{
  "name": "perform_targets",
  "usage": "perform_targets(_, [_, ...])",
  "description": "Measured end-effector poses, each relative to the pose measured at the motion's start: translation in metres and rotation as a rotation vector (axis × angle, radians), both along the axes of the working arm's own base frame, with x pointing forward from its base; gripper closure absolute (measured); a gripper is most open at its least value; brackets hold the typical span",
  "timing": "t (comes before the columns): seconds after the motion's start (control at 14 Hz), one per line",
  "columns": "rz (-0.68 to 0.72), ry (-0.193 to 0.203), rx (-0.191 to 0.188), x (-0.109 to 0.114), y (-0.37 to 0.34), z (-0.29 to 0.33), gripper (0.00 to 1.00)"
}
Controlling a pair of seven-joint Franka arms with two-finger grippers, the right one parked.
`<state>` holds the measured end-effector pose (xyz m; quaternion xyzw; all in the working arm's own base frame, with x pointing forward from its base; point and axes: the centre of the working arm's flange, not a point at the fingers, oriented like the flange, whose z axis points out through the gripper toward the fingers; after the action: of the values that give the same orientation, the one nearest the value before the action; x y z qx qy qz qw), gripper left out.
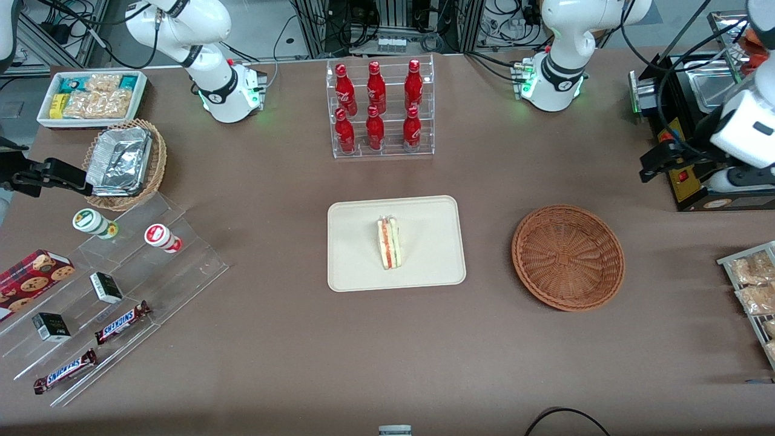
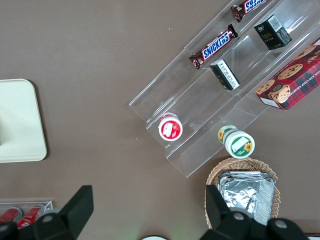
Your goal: Place sandwich from basket to tray
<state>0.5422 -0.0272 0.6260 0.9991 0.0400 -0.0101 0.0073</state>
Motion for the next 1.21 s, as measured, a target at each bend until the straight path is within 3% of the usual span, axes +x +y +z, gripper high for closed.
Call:
perform_targets(0.57, [-0.03, 0.013, 0.009, 0.022, -0.004, -0.007, 0.0])
perform_targets(1.21, [-0.076, 0.003, 0.012, 0.019, 0.03, 0.005, 0.0])
